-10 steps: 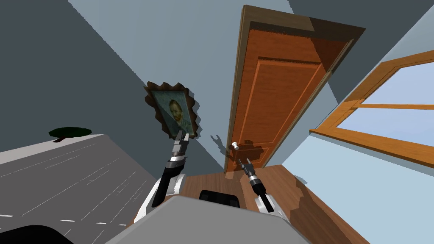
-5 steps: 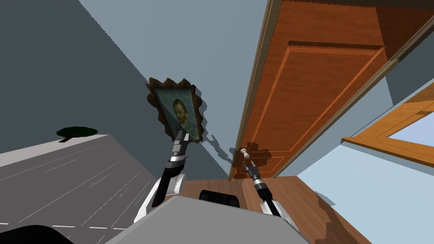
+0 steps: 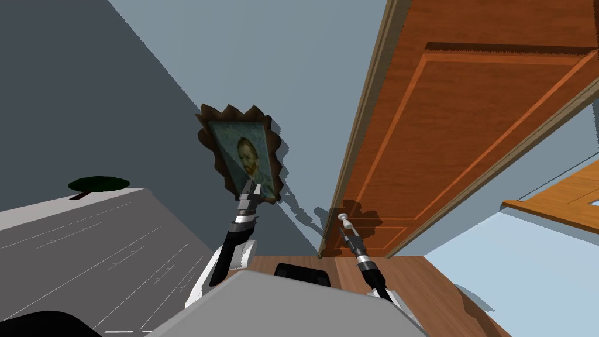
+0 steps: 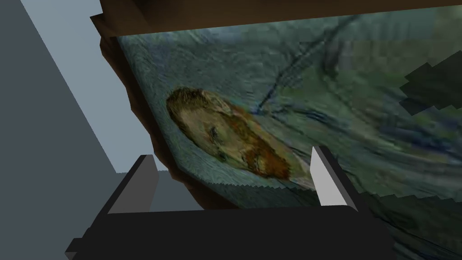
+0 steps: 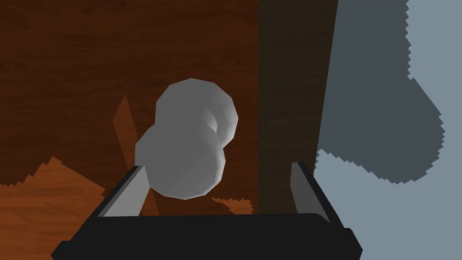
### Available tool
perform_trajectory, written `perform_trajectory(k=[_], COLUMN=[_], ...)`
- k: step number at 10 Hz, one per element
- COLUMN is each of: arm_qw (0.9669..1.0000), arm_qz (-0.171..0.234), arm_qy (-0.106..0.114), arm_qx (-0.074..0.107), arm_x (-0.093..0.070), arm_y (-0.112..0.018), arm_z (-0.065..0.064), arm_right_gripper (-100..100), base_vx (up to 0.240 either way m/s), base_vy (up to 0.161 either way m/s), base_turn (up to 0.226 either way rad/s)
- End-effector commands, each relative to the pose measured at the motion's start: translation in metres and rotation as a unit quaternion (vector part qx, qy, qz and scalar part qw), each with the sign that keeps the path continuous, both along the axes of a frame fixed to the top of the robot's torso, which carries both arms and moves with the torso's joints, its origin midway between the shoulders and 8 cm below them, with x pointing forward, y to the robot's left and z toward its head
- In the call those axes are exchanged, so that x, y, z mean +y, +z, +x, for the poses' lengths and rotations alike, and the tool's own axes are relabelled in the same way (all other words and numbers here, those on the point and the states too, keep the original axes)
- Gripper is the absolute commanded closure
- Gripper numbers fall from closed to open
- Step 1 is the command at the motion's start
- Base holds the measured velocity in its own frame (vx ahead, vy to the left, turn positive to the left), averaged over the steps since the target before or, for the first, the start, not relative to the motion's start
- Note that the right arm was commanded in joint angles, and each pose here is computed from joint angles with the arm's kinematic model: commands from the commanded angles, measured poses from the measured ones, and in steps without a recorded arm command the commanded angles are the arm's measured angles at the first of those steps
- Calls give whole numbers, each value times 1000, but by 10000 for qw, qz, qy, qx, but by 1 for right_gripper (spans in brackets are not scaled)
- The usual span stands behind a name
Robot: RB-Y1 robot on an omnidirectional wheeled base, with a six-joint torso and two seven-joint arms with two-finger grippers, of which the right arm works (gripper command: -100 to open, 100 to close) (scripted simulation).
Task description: Pull the door open
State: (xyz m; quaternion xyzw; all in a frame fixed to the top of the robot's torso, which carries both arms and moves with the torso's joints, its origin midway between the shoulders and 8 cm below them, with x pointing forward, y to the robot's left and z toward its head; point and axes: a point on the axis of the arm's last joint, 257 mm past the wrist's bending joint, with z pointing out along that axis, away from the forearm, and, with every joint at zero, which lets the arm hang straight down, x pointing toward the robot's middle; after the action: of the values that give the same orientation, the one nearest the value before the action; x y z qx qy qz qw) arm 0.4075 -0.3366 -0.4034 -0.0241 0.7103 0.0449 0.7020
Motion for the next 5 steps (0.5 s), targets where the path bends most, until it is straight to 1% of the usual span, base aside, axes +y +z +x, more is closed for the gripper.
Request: perform_trajectory(k=[1, 5], arm_qw=[10000, 10000], arm_qz=[-20, -20], arm_qy=[-9, -9], arm_qx=[-23, -23], arm_x=[-2, -2], arm_y=[3, 3], arm_z=[3, 3], arm_right_gripper=[100, 100], base_vx=[-33, -8], base_vy=[3, -8], base_turn=[-24, 4])
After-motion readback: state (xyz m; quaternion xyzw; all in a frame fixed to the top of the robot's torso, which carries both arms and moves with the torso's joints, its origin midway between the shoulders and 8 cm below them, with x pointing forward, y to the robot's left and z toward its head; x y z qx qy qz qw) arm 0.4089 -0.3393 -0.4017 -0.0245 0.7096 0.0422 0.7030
